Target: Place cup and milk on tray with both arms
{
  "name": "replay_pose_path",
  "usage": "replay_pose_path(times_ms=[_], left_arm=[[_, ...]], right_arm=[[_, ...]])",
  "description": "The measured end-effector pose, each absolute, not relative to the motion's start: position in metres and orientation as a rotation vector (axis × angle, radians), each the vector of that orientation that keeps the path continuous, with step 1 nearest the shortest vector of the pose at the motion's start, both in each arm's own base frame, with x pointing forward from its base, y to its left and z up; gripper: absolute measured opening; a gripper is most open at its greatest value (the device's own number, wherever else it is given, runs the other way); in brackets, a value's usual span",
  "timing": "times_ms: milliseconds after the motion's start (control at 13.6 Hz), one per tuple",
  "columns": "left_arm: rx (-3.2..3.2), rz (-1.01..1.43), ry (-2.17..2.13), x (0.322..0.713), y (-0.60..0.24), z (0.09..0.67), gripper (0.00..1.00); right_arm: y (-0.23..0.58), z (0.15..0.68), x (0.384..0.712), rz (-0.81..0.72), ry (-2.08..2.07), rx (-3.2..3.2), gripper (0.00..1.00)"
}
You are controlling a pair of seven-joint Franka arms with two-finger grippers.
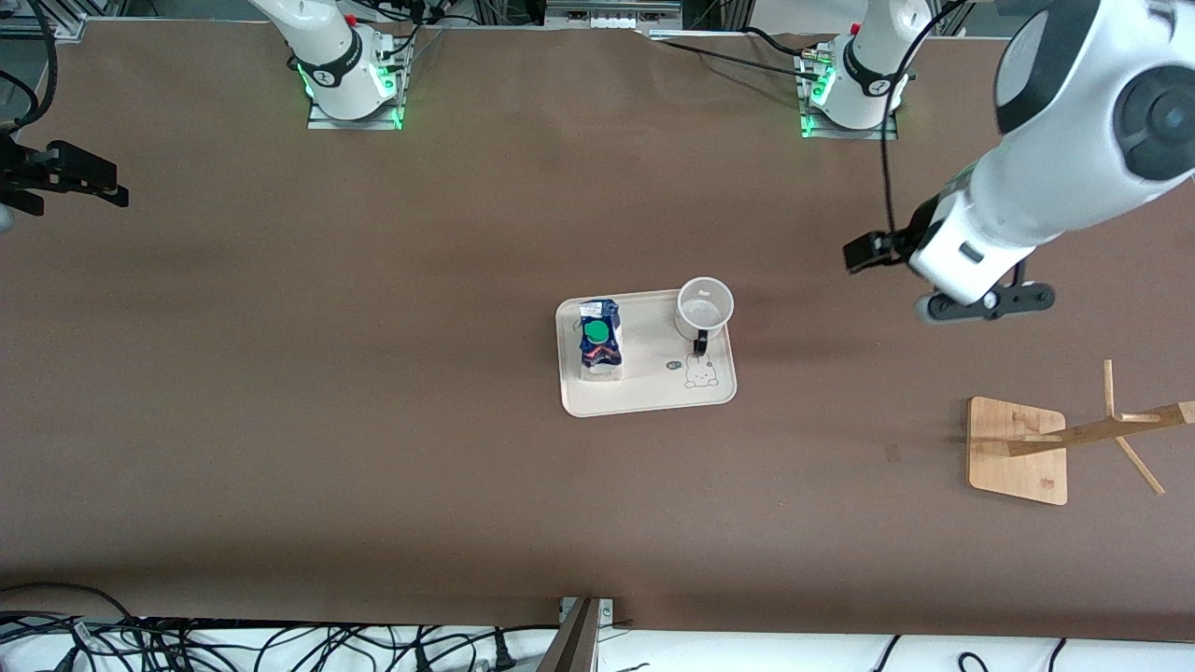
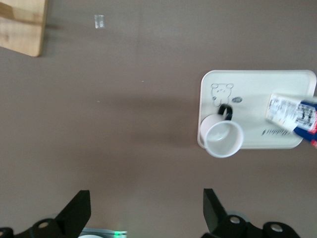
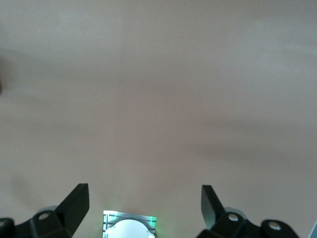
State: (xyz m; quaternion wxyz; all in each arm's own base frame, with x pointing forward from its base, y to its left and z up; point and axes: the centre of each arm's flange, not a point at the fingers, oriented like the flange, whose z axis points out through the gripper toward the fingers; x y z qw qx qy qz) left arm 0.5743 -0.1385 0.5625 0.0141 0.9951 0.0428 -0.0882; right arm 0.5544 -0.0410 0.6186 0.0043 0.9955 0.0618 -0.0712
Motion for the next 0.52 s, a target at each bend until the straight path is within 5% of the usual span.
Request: replay_pose_path(times_ms=[515], left_arm=[[3.138, -0.196, 0.008, 0.549, -0.037, 0.562, 1.00]], right_arm=[[-0.029, 0.620, 0.559, -0.192, 0.236, 3.050, 1.00]])
